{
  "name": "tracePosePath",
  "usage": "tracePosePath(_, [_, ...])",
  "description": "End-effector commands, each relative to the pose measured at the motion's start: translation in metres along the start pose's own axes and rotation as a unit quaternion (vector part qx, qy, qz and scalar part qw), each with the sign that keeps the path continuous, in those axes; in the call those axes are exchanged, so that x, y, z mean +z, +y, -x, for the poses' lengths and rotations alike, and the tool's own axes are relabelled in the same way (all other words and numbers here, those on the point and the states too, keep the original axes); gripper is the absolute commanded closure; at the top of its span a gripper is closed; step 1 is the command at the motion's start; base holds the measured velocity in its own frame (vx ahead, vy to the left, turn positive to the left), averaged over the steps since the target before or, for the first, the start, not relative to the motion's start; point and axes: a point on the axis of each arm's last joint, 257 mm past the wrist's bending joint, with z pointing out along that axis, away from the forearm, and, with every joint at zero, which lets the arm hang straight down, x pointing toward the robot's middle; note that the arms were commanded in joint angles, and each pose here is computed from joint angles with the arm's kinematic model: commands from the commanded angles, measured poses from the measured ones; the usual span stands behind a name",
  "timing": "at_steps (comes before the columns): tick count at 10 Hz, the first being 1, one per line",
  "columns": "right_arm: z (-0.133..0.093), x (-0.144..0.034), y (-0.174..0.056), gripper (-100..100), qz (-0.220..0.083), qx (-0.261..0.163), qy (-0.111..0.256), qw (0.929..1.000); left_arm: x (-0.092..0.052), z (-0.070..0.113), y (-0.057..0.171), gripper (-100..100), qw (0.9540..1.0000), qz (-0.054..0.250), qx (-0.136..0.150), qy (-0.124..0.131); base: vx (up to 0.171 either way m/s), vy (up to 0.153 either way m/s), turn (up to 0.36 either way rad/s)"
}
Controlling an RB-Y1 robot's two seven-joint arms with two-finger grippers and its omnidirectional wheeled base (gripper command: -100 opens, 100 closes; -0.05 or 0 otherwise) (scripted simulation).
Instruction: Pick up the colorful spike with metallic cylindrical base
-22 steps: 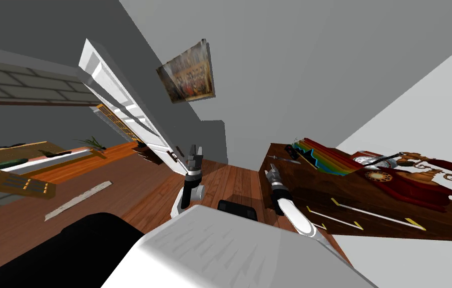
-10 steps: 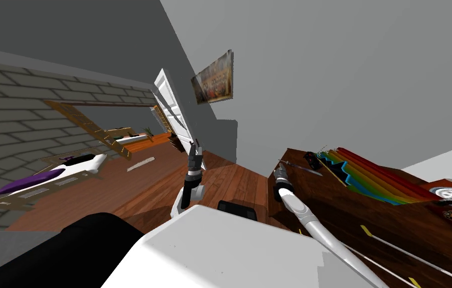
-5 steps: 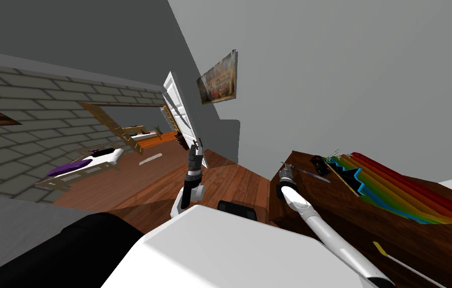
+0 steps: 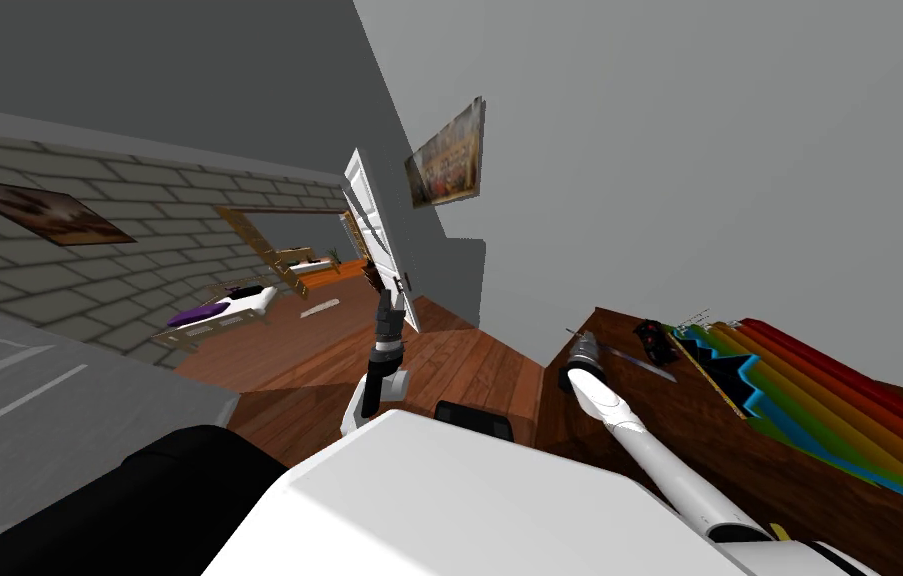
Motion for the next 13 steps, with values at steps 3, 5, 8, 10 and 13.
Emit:
tracePosePath(3, [-0.032,0.011,0.0,-100,0.004,-0.014,0.045,0.9989,0.0,0.0,0.0,0,1.0,0.0,0.0,0.0,-0.035,-0.113,0.109])
tracePosePath(5, [-0.043,0.013,0.002,-100,0.006,-0.019,0.056,0.9982,0.0,0.0,0.0,0,1.0,0.0,0.0,0.0,-0.016,-0.054,-0.001])
tracePosePath(8, [-0.051,0.016,-0.002,-100,0.005,-0.017,0.065,0.9977,0.0,0.0,0.0,0,1.0,0.0,0.0,0.0,-0.016,-0.019,0.069])
tracePosePath(10, [-0.076,0.023,-0.006,-100,0.003,-0.015,0.093,0.9956,0.0,0.0,0.0,0,1.0,0.0,0.0,0.0,-0.085,-0.046,0.294])
tracePosePath(13, [-0.113,0.032,-0.013,-100,0.0,-0.011,0.134,0.9909,0.0,0.0,0.0,0,1.0,0.0,0.0,0.0,-0.127,-0.024,0.293])
